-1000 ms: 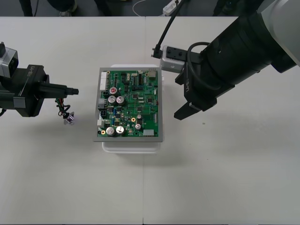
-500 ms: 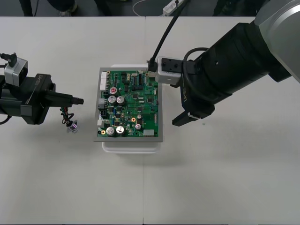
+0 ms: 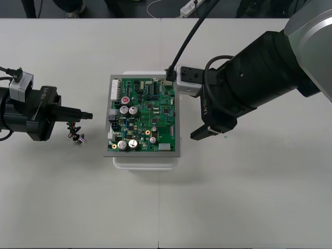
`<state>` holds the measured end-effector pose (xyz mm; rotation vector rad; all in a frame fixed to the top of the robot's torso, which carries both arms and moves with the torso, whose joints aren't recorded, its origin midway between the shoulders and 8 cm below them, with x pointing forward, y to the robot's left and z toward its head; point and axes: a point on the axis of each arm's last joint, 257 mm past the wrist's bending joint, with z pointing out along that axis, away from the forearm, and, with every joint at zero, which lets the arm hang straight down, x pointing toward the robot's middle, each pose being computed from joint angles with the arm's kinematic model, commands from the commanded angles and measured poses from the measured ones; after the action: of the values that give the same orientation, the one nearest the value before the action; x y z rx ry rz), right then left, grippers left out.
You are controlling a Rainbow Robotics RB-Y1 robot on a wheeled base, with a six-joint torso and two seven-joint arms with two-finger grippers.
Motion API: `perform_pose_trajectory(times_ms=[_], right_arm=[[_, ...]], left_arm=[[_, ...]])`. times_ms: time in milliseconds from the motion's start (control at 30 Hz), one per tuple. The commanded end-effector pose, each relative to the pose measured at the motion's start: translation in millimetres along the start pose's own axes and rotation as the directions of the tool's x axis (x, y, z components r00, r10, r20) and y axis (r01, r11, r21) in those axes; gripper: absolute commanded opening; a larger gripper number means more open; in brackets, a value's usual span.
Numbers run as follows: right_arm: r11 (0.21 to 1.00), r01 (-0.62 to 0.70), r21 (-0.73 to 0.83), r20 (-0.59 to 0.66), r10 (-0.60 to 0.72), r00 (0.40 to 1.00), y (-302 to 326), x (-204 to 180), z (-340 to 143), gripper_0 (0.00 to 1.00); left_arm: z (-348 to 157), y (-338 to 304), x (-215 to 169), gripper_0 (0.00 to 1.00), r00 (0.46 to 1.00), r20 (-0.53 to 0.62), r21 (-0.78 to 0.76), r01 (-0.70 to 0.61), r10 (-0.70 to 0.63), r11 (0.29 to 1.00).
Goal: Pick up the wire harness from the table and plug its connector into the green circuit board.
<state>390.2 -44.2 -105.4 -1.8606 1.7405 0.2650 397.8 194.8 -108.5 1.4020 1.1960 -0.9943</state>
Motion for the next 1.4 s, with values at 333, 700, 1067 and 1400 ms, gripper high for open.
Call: perform_pose_trajectory(times_ms=[333,700,1067,1400], right_arm=[[0.998,0.046,0.045,0.022,-0.047,0.999,-6,-11,-5,1.00],[0.997,0.043,0.061,0.023,-0.044,0.999,-10,-13,-3,1.00],[0.996,0.033,0.082,0.041,-0.037,0.998,-16,-17,-10,1.00],[0.994,0.037,0.102,0.044,-0.042,0.998,-19,-21,-15,1.00]], left_arm=[[17,-2,-24,0.00,0.993,0.052,0.059,-0.110,0.107,0.992],[26,-2,-28,0.00,0.990,0.063,0.074,-0.131,0.126,0.989],[31,-1,-28,0.00,0.986,0.050,0.088,-0.166,0.162,0.982],[33,-3,-29,0.00,0.984,0.052,0.097,-0.176,0.171,0.980]])
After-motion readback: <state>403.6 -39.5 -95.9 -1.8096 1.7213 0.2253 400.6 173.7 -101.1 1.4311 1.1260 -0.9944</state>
